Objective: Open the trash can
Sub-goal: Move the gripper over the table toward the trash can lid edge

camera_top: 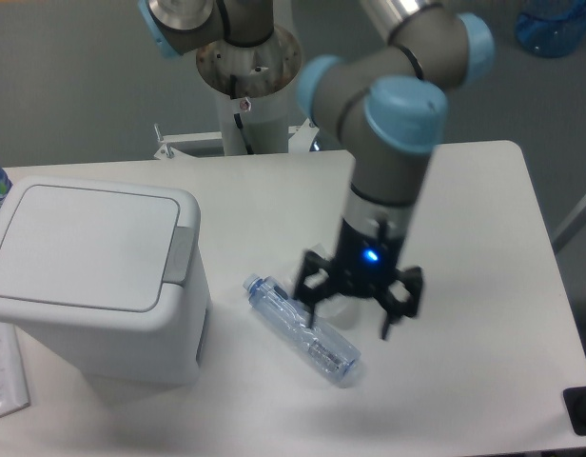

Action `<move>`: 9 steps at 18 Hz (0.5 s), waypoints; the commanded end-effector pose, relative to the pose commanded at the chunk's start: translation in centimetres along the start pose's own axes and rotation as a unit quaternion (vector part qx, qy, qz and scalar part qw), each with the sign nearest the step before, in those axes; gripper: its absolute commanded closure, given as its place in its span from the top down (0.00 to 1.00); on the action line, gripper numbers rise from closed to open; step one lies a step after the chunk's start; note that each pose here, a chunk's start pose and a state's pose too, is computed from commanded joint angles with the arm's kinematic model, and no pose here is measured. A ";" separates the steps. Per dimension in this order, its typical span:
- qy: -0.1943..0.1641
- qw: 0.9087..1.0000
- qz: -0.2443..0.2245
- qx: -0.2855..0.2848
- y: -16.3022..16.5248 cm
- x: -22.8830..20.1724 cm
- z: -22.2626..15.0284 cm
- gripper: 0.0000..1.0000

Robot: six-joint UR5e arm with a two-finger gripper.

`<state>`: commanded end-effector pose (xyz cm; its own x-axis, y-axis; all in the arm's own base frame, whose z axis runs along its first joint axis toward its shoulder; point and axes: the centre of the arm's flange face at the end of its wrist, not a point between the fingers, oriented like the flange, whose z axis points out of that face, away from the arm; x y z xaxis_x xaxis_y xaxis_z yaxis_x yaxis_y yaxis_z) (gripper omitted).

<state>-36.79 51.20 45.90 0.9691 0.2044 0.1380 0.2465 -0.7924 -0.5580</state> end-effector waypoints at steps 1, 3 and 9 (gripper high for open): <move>0.007 1.000 0.006 0.007 -0.2 1.2 -0.3 1.00; 0.013 1.000 0.016 0.013 -0.8 2.9 -0.6 1.00; 0.020 0.999 0.024 0.014 -0.7 5.3 -0.9 1.00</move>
<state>-31.81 52.29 47.75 0.9793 0.1433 0.1427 0.2003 -0.7842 -0.5872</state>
